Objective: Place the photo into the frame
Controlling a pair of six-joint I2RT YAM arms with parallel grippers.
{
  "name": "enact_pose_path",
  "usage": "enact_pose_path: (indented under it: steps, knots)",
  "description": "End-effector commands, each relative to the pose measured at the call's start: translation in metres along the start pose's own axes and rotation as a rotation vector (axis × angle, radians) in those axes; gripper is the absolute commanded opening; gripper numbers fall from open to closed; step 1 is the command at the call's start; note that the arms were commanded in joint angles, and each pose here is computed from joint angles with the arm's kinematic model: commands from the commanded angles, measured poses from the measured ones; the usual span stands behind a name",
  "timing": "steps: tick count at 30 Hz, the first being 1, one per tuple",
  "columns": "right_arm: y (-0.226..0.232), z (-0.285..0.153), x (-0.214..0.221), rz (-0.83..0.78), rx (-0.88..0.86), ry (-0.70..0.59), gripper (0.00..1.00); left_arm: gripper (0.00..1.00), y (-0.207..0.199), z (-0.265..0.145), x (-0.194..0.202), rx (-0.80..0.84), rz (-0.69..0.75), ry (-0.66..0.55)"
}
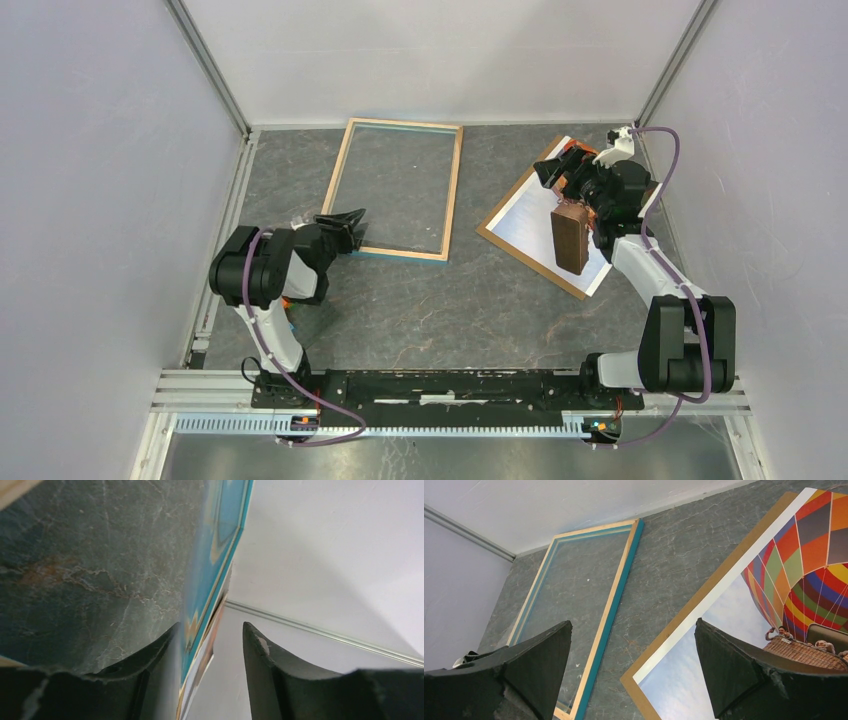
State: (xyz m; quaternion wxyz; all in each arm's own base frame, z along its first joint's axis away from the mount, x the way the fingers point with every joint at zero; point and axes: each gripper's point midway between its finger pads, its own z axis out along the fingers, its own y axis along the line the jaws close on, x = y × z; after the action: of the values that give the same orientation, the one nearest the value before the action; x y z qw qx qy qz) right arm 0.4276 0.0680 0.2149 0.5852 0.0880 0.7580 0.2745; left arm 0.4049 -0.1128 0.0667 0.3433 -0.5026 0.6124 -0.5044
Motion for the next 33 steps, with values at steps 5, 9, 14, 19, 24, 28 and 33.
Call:
enact_pose_path:
  steps: [5,9,14,19,24,28,33]
  knots:
    - [0.005,0.002,-0.006,-0.03,-0.024,-0.021,0.98,0.36,-0.011,0.01,0.005,0.018,0.089,-0.012]
    - [0.005,0.001,-0.006,-0.032,-0.022,-0.021,0.98,0.22,-0.016,0.012,0.008,0.058,0.018,0.014]
    - [0.005,0.001,-0.006,-0.032,-0.021,-0.019,0.98,0.1,-0.02,0.012,0.012,0.099,-0.068,0.056]
    - [0.004,0.002,-0.004,-0.032,-0.019,-0.015,0.98,0.04,-0.023,0.01,0.011,0.117,-0.122,0.071]
    - [0.004,0.003,-0.004,-0.031,-0.018,-0.015,0.98,0.04,-0.033,0.008,0.012,0.161,-0.167,0.093]
    - [0.002,0.003,-0.003,-0.029,-0.016,-0.011,0.98,0.03,-0.037,0.006,0.014,0.176,-0.173,0.105]
    - [0.002,0.004,-0.002,-0.027,-0.015,-0.01,0.98,0.03,-0.033,0.003,0.013,0.174,-0.194,0.106]
